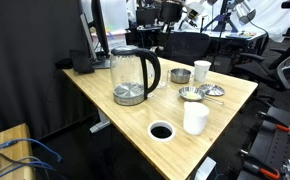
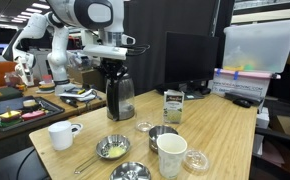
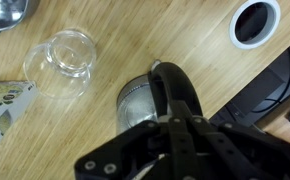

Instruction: Push the button on the handle to open the lid

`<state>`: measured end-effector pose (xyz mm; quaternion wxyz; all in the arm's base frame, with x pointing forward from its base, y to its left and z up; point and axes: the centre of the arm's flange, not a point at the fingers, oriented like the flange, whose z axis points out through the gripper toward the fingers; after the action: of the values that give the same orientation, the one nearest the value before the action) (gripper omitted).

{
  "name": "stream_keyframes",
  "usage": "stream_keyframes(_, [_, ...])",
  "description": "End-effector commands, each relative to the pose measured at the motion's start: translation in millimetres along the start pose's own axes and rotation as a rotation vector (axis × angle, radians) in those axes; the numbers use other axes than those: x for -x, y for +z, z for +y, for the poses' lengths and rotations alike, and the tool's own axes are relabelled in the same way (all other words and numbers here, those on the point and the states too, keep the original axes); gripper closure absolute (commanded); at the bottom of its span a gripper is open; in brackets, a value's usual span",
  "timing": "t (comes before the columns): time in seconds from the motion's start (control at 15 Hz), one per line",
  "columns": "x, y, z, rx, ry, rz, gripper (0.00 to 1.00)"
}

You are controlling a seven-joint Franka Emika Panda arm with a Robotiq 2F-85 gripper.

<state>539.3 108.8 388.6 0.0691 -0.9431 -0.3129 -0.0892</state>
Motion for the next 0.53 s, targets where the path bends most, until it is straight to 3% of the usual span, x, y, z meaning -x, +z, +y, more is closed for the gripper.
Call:
stream_keyframes(0.0, [1.7, -11.9, -2.1, 0.004, -0.013, 0.037, 1.00])
stream_keyframes(0.47, [2.2, -36.8, -11.3, 0.012, -0.026, 0.080, 1.00])
